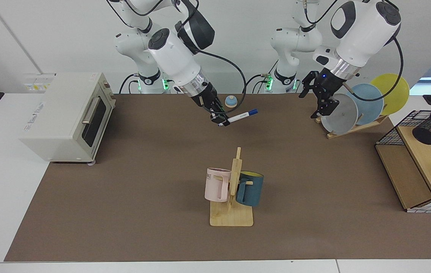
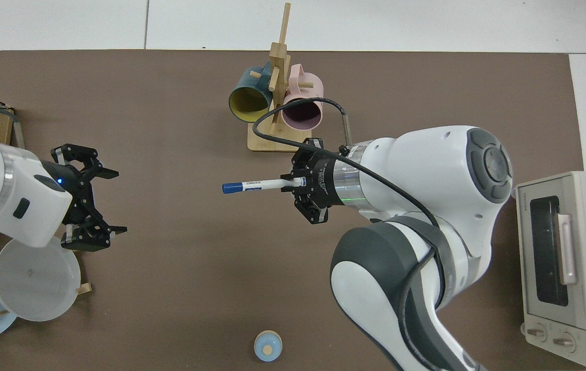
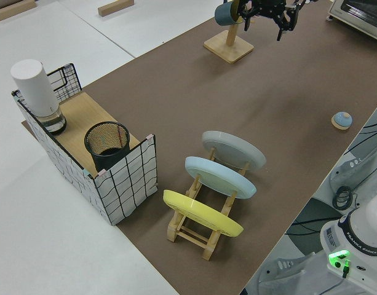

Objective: Put markers into pen holder
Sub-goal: 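Lift the marker with the right gripper while the left gripper reaches center, then close the left gripper on the marker's capped end near the right gripper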

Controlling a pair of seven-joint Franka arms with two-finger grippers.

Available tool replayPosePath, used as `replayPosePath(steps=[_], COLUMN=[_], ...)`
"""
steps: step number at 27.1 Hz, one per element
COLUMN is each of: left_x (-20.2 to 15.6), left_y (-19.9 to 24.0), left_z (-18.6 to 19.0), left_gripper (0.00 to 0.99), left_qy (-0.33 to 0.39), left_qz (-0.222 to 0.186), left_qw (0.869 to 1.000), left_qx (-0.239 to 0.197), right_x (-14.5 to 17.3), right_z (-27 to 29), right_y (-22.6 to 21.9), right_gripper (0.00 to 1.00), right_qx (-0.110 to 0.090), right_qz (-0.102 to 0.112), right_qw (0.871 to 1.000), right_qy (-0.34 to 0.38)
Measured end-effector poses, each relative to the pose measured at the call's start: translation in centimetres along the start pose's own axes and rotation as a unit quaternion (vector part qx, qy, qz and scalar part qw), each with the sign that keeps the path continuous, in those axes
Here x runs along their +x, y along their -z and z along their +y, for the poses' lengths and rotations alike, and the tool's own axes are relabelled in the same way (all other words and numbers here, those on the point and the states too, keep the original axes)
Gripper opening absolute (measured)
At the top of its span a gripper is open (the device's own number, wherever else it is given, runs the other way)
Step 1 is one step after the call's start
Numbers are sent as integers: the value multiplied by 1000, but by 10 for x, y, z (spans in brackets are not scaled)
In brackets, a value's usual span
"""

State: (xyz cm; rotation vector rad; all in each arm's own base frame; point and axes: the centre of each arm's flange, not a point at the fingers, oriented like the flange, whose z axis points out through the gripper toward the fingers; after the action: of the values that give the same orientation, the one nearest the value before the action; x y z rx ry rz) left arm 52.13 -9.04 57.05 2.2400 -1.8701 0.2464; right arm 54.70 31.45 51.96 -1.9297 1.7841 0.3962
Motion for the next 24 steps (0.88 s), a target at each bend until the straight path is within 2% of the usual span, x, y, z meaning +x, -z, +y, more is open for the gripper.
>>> replayPosePath(steps=[8,13,19,24], left_x=[21,34,74,85], left_y=[-14,-18,-28,-33], left_z=[22,34,51,57], left_gripper=[991,991,991,960], left_qy=[-71,-92,-129,-140], left_qz=[48,71,77,76], left_qw=[996,993,988,987], left_qx=[1,13,33,34], right_x=[-16,-44,-65,-71], right_z=[8,19,32,34], right_y=[-9,-22,-44,-54], right_gripper=[185,185,185,185], right_qx=[-4,15,12,24], right_qz=[-3,-14,-17,-20], right_qw=[999,1000,1000,999], right_qy=[-34,-22,-21,-28])
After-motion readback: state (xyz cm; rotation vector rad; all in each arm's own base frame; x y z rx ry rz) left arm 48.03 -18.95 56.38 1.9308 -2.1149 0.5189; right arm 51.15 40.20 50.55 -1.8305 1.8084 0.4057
